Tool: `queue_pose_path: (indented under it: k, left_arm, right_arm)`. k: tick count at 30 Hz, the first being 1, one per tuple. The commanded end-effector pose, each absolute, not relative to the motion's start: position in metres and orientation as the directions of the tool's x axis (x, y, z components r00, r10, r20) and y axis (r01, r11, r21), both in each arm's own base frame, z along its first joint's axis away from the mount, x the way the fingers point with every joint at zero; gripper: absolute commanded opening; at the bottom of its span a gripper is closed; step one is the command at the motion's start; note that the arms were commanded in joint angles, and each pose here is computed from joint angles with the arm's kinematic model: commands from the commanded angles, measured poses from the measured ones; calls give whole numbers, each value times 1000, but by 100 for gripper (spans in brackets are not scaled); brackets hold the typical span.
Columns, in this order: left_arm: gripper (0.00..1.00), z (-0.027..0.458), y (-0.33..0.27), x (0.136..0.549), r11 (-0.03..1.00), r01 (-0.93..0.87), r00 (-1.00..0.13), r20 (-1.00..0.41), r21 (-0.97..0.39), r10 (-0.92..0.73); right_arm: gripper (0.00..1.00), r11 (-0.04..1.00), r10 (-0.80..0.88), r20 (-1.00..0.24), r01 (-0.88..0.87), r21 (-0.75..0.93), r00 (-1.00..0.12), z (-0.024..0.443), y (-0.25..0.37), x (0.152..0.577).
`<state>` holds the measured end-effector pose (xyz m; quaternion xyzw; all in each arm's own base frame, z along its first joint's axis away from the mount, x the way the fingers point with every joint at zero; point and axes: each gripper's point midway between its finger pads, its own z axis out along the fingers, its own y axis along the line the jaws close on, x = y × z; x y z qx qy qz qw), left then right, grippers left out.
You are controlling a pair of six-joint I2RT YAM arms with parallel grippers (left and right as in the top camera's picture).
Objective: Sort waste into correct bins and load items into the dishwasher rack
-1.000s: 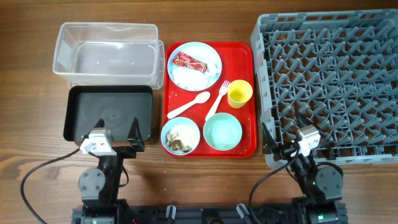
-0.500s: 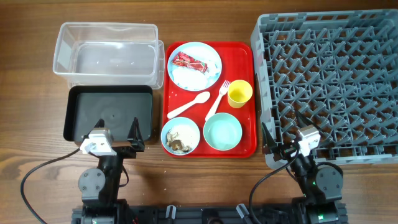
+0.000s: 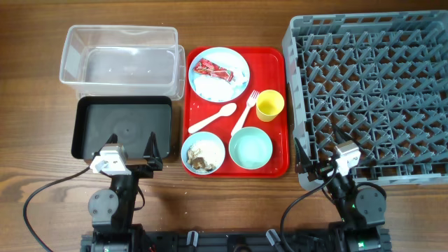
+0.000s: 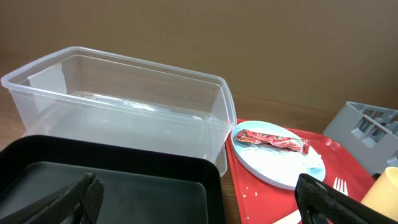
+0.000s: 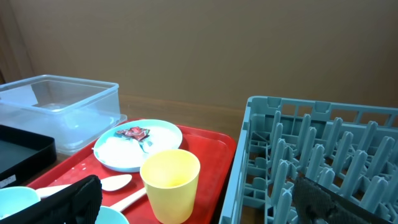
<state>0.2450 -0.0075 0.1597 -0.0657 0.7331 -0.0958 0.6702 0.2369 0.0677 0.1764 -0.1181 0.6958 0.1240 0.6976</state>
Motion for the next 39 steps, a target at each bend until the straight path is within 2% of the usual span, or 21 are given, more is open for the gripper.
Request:
queue_pose_path:
  k: [1, 23, 36, 39]
  left_arm:
    - [100, 158, -6, 245, 978, 26, -87, -975, -209, -206]
    - [100, 158, -6, 245, 978, 27, -86, -975, -209, -206]
    - [100, 158, -6, 245, 978, 27, -86, -975, -209, -206]
    - [100, 158, -6, 245, 978, 27, -86, -975, -209, -206]
  right_arm:
    - [100, 944, 1, -1000, -330, -3, 11, 178, 67, 237]
    - [100, 944, 3, -1000, -331, -2, 12, 178, 67, 237]
    - [100, 933, 14, -998, -360, -11, 68, 192, 72, 234]
    - [100, 930, 78, -991, -365, 34, 105, 206, 72, 233]
